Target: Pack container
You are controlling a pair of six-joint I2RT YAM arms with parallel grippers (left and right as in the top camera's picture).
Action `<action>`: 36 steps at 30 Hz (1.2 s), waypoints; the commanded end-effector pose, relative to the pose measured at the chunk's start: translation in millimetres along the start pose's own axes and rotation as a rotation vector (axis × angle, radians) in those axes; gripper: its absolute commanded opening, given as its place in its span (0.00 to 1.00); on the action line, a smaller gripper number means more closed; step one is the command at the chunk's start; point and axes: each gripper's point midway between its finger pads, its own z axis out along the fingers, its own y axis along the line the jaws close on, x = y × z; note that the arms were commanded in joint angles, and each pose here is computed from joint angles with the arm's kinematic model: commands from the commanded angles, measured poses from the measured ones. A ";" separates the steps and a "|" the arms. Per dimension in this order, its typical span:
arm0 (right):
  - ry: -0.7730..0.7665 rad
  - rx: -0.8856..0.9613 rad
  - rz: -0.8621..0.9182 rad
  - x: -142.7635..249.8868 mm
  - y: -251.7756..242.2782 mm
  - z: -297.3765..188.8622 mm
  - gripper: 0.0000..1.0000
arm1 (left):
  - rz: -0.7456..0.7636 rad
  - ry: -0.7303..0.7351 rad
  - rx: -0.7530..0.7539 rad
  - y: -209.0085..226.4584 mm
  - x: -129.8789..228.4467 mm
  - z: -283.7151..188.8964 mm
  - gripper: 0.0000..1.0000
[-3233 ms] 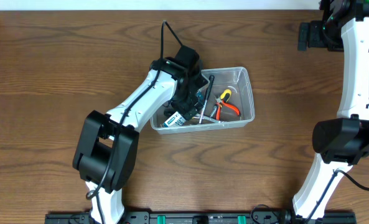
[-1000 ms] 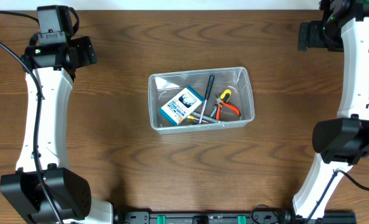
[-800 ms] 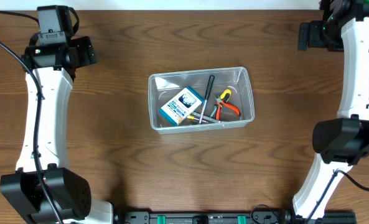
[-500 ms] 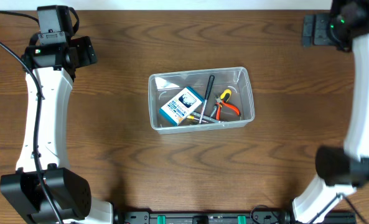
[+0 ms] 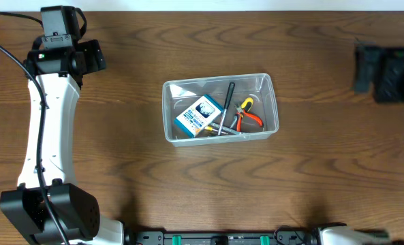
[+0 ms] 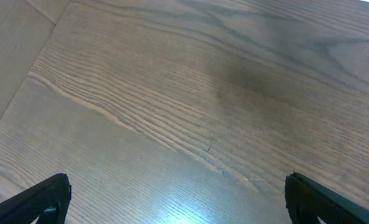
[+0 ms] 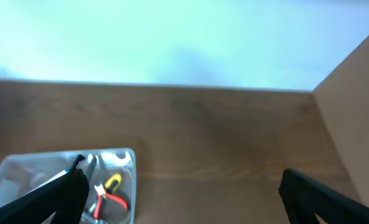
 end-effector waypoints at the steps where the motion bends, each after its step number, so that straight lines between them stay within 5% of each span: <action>1: -0.043 0.008 0.010 6.7 -4.6 -22.8 0.99 | -0.016 -0.014 -0.008 3.7 -4.0 -5.2 0.98; 12: -0.367 -0.007 0.062 30.9 -1.7 0.8 0.99 | -0.016 -0.014 -0.008 3.7 -4.0 -5.2 0.98; 26: -0.553 -0.056 0.089 168.8 8.6 68.7 0.99 | -0.016 -0.014 -0.008 3.7 -4.0 -5.2 0.98; 36: -0.613 -0.013 0.103 228.1 -3.2 94.2 0.99 | -0.016 -0.014 -0.008 3.7 -4.0 -5.2 0.98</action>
